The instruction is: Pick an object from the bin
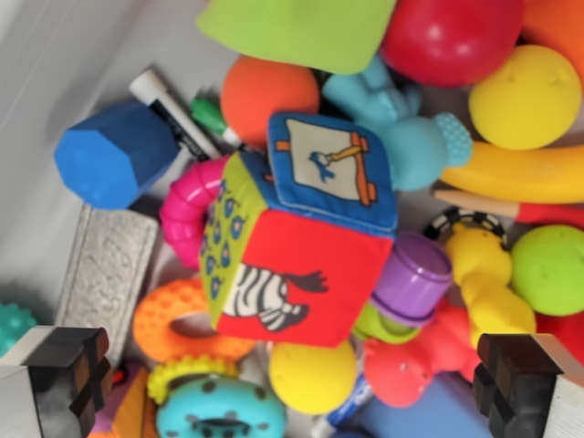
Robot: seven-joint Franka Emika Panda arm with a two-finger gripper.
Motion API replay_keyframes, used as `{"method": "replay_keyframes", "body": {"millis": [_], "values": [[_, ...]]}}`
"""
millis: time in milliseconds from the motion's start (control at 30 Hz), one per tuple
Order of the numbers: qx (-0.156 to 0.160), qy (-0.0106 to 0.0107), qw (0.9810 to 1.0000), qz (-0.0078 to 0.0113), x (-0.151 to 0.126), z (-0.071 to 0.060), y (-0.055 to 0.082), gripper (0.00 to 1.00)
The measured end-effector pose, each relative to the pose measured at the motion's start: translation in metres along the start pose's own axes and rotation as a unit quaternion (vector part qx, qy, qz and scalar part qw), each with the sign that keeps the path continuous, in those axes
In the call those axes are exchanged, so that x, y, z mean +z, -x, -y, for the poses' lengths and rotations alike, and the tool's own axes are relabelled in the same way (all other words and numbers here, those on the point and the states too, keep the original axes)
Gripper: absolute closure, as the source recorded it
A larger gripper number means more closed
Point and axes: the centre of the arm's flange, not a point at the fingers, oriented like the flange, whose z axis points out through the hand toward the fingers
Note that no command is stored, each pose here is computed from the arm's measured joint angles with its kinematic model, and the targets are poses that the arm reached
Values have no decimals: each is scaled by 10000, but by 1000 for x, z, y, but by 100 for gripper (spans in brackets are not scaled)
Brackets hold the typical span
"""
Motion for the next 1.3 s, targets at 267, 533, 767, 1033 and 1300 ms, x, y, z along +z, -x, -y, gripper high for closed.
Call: {"method": "replay_keyframes", "body": {"millis": [267,533,767,1033,1300], "values": [[616,33,9981,13,15,-2,-1,0],[1208,56,9927,25,30,-3,-1,0],[1253,62,9921,20,58,-3,-1,0],[1261,62,9920,18,91,-3,-1,0],[1264,62,9920,14,118,-3,0,0]]}}
